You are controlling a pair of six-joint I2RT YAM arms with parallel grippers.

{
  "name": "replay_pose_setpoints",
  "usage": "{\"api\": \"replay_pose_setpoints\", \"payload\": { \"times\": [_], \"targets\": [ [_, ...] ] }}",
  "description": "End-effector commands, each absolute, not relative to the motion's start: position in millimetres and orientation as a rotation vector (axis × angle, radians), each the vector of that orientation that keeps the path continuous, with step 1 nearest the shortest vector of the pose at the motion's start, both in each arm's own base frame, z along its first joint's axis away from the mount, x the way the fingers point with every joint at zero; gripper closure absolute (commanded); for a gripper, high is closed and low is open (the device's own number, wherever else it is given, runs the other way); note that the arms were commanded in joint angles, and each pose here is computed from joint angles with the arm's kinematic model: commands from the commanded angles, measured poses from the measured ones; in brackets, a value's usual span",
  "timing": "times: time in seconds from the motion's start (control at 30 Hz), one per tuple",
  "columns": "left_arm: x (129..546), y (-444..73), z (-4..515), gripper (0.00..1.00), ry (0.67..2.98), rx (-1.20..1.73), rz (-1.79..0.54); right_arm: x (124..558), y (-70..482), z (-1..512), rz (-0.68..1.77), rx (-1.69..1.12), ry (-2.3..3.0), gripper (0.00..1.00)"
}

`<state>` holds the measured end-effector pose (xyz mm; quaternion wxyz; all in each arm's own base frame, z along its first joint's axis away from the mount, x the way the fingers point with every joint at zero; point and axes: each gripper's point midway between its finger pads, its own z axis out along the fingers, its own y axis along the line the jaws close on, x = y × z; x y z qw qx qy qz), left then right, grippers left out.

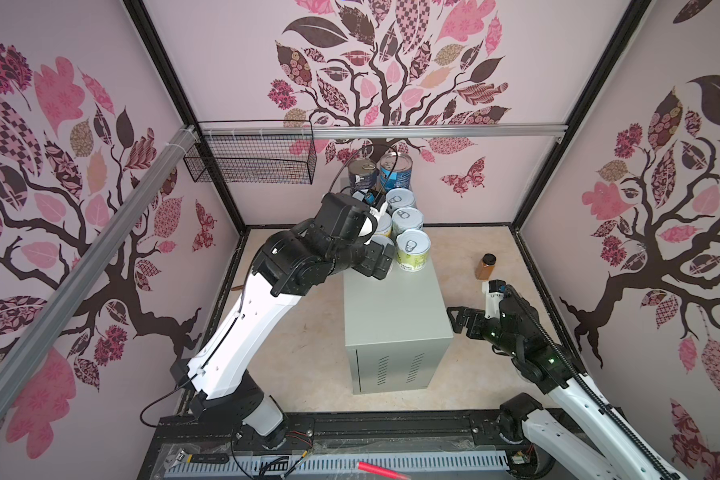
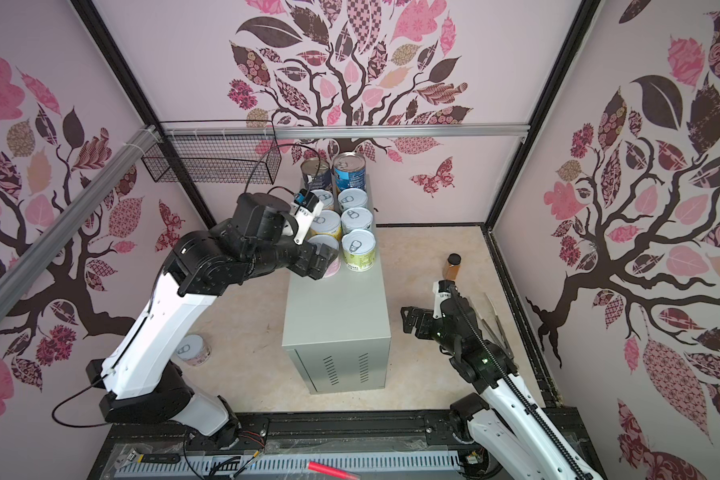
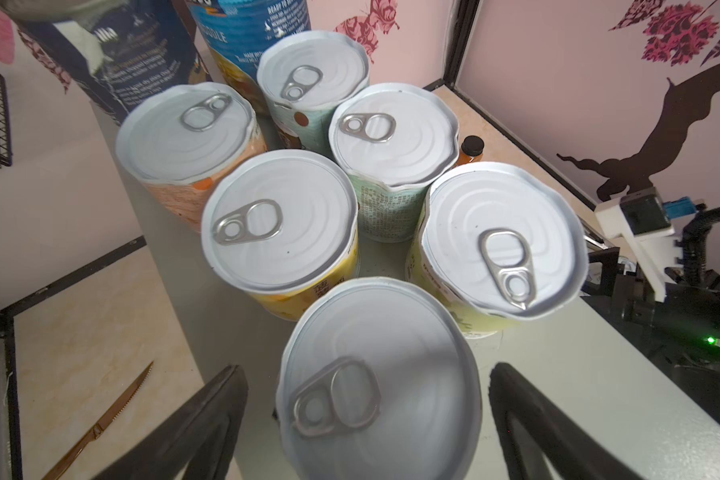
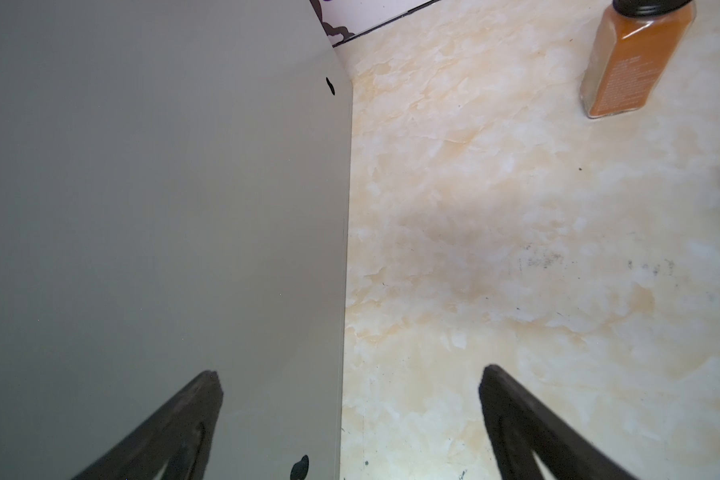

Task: Place and organize the canned foods onto the counter
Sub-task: 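Withdraw the left gripper while the right gripper moves toward the floor can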

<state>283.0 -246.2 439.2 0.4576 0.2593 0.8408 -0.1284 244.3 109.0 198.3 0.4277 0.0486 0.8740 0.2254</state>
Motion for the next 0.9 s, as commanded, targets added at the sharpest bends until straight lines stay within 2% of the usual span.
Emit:
{"api": "replay_pose_setpoints", "payload": {
  "times": [0.0, 0.3, 0.6, 0.87],
  "targets": [
    [270.8, -228.9, 469.6, 0.05, 1.989, 0.577, -0.343, 244.4, 100.1, 216.3, 0.518, 0.157, 2.163, 0.0],
    [248.2, -193.0, 456.4, 0.02, 1.986, 0.507, -0.321, 240.7, 68.3, 212.9, 0.335, 0.289, 2.192, 0.0],
    [219.9, -153.5, 401.5, 0.02, 2.035, 0.399, -0.34, 230.1, 19.8, 186.9, 0.044, 0.6, 2.242, 0.0],
    [212.5, -109.4, 319.6, 0.02, 2.179, 0.171, -0.275, 205.8, -31.6, 168.6, -0.276, 0.958, 2.2, 0.0]
  ]
}}
